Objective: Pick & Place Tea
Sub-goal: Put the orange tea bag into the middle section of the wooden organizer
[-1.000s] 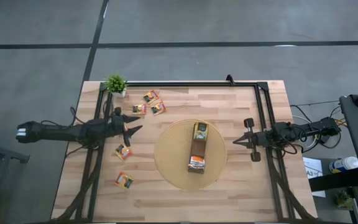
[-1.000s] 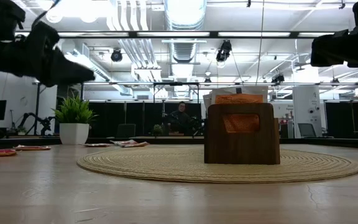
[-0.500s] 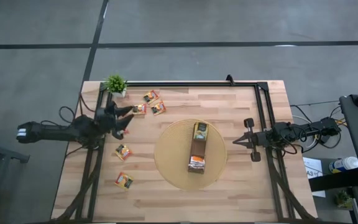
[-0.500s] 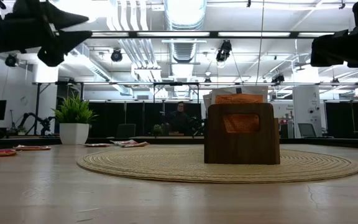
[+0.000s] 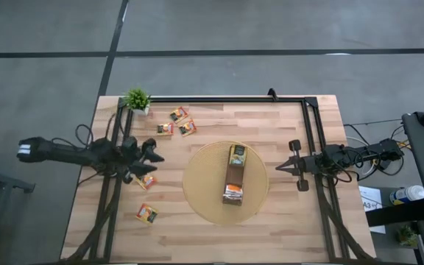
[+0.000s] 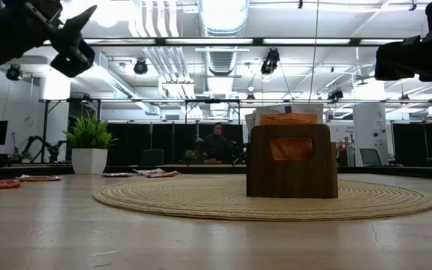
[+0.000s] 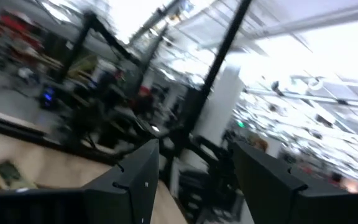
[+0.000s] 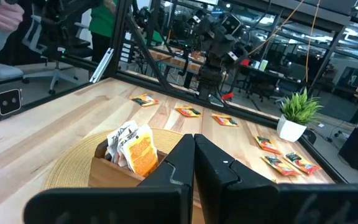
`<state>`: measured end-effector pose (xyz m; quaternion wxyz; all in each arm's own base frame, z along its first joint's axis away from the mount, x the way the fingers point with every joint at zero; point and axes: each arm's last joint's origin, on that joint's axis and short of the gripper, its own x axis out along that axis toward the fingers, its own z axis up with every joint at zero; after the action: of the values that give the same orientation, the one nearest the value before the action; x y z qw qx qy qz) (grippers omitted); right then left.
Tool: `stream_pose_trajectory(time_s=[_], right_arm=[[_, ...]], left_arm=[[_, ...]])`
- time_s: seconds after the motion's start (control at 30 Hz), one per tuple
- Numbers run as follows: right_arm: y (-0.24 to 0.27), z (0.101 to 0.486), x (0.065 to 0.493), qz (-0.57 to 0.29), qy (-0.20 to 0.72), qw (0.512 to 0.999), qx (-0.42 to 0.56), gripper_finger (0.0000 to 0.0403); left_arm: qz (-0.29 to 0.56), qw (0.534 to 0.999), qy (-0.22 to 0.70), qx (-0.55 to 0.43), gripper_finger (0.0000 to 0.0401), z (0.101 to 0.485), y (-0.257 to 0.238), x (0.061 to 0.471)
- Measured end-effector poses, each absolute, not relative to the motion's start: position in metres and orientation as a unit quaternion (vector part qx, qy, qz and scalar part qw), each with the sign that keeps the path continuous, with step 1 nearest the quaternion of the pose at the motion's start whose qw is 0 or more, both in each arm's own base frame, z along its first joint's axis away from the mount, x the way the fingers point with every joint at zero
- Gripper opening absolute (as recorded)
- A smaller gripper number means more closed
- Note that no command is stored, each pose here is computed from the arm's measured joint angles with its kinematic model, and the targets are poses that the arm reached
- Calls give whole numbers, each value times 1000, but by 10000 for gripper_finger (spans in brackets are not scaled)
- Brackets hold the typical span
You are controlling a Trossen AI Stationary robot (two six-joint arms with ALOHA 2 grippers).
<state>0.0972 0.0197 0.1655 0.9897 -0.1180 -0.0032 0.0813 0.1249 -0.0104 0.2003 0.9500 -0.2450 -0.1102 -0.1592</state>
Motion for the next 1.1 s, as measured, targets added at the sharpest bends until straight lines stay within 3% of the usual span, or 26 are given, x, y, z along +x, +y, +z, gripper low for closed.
stream_pose_trajectory(time_s=[0.33, 0.83, 1.0, 1.1], right_arm=[[20, 165, 97, 81, -3, 990, -118, 8], [20, 165, 97, 81, -3, 990, -118, 8], [20, 165, 97, 81, -3, 990, -118, 8], [20, 165, 97, 81, -3, 990, -118, 8]], left_arm=[[-248, 931, -140, -229, 202, 206, -34, 127], [-387, 902, -156, -115, 202, 230, -78, 129], [-373, 915, -104, -116, 202, 230, -87, 138], [-297, 944, -13, -144, 202, 230, -94, 149]])
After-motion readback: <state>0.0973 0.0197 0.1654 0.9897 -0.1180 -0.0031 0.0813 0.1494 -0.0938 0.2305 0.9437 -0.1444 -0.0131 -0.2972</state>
